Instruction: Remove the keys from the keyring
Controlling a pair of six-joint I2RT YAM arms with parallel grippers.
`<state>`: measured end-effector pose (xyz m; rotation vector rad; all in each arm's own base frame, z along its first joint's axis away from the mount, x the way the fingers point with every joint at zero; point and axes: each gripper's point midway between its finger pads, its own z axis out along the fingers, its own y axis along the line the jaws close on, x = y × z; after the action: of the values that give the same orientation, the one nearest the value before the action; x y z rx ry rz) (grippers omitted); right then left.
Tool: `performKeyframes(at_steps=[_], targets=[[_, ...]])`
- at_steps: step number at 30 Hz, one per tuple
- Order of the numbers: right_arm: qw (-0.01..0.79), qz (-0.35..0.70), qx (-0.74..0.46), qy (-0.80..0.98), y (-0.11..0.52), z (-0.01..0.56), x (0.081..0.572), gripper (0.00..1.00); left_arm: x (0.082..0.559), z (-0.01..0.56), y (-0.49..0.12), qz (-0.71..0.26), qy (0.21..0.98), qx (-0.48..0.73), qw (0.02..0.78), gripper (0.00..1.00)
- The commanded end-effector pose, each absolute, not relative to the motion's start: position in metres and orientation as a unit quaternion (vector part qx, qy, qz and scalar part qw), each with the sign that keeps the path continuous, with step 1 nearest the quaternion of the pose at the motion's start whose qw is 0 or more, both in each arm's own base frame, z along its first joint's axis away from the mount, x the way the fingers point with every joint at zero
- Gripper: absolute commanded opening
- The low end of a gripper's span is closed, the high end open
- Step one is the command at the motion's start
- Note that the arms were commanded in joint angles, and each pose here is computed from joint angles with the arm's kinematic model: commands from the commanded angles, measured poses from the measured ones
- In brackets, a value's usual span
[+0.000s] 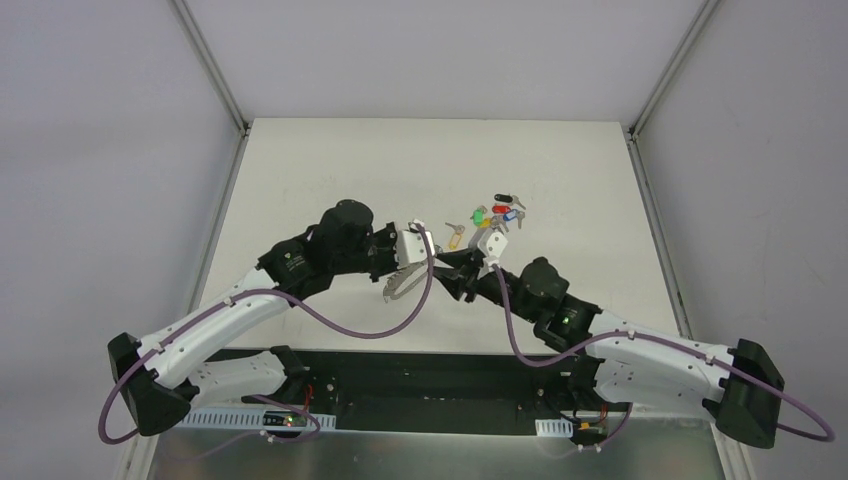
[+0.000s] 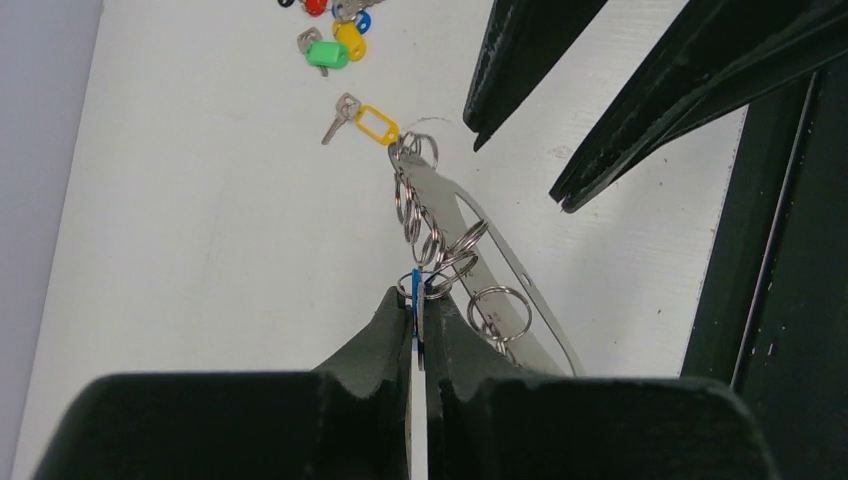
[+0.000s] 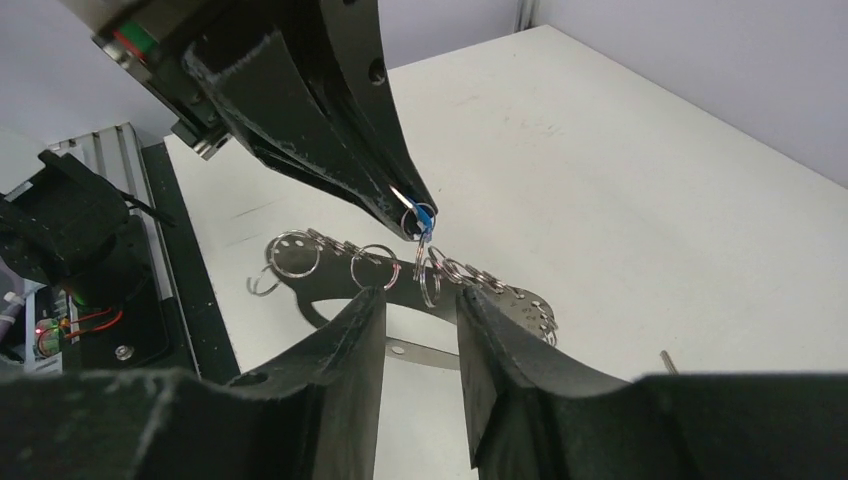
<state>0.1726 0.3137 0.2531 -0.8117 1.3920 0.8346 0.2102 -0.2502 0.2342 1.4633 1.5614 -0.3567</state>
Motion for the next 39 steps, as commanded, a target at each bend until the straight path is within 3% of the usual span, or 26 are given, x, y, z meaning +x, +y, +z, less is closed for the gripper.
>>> performKeyframes(at_steps=[1, 4, 5, 6, 11, 20, 28, 39], targets=[[0.649, 0.368, -0.338, 0.574, 0.320, 0.268, 0.180, 0.38, 0.222, 0.262, -0.253, -0.155, 0.621, 0.554, 0.533, 0.00], [0.649, 0.340, -0.330, 0.595, 0.325, 0.258, 0.195, 0.38, 0.231, 0.257, -0.249, -0.146, 0.632, 0.541, 0.535, 0.00], [0.641, 0.330, -0.335, 0.606, 0.327, 0.255, 0.199, 0.27, 0.233, 0.256, -0.247, -0.145, 0.634, 0.538, 0.536, 0.00], [0.631, 0.331, -0.345, 0.611, 0.330, 0.251, 0.200, 0.23, 0.234, 0.257, -0.247, -0.148, 0.634, 0.536, 0.537, 0.00], [0.580, 0.422, -0.337, 0.610, 0.329, 0.250, 0.211, 0.39, 0.238, 0.256, -0.243, -0.160, 0.633, 0.529, 0.542, 0.00], [0.600, 0.412, -0.406, 0.553, 0.334, 0.257, 0.213, 0.36, 0.241, 0.253, -0.244, -0.180, 0.634, 0.528, 0.536, 0.00], [0.607, 0.427, -0.461, 0.487, 0.350, 0.262, 0.203, 0.47, 0.236, 0.252, -0.249, -0.203, 0.622, 0.539, 0.530, 0.00], [0.616, 0.421, -0.461, 0.480, 0.357, 0.274, 0.211, 0.42, 0.231, 0.248, -0.253, -0.216, 0.614, 0.550, 0.523, 0.00]])
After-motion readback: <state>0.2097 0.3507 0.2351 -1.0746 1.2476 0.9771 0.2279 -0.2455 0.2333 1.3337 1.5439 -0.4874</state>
